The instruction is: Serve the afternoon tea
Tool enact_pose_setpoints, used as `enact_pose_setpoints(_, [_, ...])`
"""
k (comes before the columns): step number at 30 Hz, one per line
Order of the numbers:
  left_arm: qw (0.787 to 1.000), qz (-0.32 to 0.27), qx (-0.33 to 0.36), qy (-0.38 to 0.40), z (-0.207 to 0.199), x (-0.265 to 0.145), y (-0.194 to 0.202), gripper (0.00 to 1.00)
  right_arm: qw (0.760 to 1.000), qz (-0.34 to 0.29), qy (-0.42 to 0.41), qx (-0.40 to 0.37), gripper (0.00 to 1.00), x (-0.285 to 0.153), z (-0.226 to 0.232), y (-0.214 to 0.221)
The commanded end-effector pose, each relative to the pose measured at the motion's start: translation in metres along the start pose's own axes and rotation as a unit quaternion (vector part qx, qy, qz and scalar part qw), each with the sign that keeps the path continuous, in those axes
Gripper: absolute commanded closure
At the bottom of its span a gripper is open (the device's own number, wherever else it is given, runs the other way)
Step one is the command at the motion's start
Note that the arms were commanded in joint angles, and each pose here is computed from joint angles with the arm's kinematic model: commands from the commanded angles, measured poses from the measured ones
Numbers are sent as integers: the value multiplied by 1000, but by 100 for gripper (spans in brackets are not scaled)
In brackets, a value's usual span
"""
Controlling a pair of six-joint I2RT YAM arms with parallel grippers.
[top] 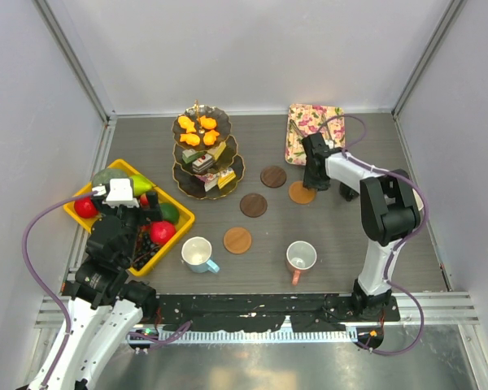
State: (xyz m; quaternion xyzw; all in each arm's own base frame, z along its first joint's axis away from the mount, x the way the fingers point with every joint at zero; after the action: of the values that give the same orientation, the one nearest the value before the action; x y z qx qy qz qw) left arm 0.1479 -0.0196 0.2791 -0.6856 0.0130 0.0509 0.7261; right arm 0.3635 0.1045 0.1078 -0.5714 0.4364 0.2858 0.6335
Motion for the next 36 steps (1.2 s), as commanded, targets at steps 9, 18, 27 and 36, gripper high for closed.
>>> enact_pose_setpoints(9, [1000, -22, -7, -2, 0, 2, -7, 1, 977, -68, -163, -120, 48, -107, 56, 26])
enact_pose_setpoints(18, [1000, -27, -10, -2, 1, 0, -8, 1, 944, 13, -220, -244, 49, -120, 120, 120])
enact_pose_setpoints(27, [1000, -27, -9, -4, 1, 0, -9, 1, 927, 65, -209, -303, 50, -111, 148, 156])
enact_pose_setpoints(36, [1000, -23, -8, -4, 0, 2, -7, 1, 944, 88, -124, -293, 58, -81, 118, 153])
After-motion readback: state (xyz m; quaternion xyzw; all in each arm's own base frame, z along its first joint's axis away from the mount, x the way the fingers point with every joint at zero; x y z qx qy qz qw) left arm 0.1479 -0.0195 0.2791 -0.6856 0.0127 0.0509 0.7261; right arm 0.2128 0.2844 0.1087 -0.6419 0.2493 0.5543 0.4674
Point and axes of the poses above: each gripper's point midway between its finger pads, its own x axis out along the fingers, its own z axis along the line the jaws close on, y = z × x, the point moved 9 cm from there along -x, back along the fingers, and after that the axes turned 1 degree about x, right-handed, at the moved point
